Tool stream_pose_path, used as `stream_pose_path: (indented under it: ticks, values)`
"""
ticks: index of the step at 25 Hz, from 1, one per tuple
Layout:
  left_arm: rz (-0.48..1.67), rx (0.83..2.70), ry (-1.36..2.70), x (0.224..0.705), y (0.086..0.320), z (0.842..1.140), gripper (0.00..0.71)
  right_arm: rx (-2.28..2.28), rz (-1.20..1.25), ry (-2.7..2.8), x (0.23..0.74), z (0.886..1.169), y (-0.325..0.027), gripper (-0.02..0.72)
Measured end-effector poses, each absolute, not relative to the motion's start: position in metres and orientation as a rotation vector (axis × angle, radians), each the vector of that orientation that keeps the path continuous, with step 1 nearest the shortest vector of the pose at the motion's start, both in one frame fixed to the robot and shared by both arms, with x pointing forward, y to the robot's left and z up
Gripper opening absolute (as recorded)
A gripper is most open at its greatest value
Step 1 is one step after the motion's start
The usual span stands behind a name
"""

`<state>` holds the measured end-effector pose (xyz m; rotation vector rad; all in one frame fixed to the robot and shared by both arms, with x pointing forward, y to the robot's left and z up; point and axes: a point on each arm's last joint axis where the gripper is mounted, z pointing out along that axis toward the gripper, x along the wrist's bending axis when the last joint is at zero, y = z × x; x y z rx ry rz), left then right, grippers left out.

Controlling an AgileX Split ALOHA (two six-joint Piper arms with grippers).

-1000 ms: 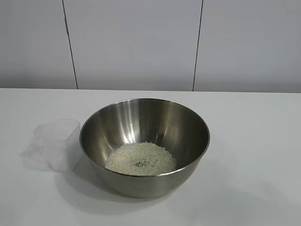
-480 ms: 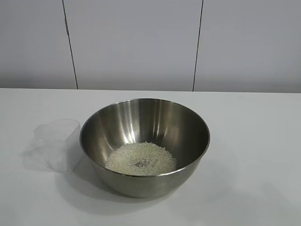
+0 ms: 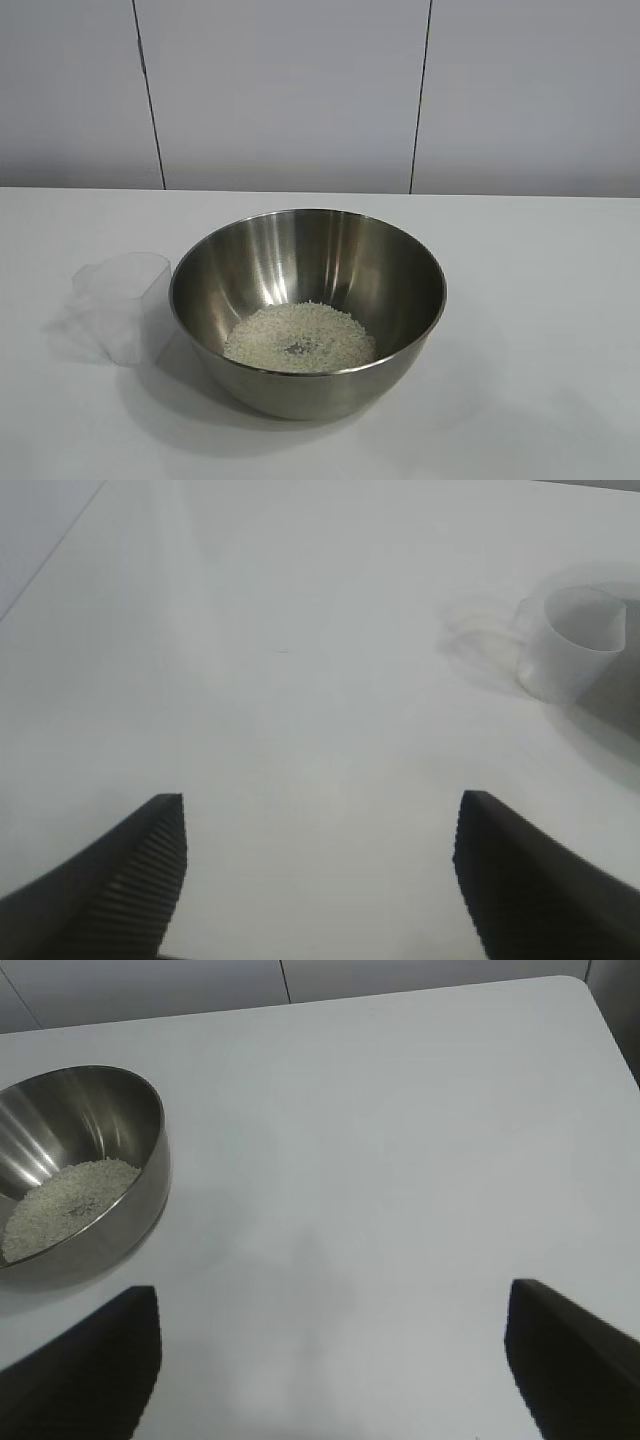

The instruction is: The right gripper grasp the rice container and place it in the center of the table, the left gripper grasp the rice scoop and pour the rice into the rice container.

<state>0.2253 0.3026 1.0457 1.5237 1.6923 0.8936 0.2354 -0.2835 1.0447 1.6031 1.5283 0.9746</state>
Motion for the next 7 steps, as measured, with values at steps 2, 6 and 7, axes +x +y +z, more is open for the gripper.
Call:
stream_pose_path:
  ticks: [2, 6, 7]
  values:
    - [0.897, 1.516, 1.685, 0.2270, 0.3025, 1.0450, 0.541, 1.603, 0.975, 1.528, 0.2354, 1.0447, -0.2835, 0.641]
    - [0.887, 1.516, 1.683, 0.2295, 0.3018, 1.0418, 0.541, 1.603, 0.975, 1.528, 0.2354, 1.0447, -0.2835, 0.641]
    - [0.888, 1.514, 1.681, 0.2296, 0.3018, 1.0419, 0.541, 1.603, 0.975, 1.528, 0.2354, 1.0447, -0.2835, 0.641]
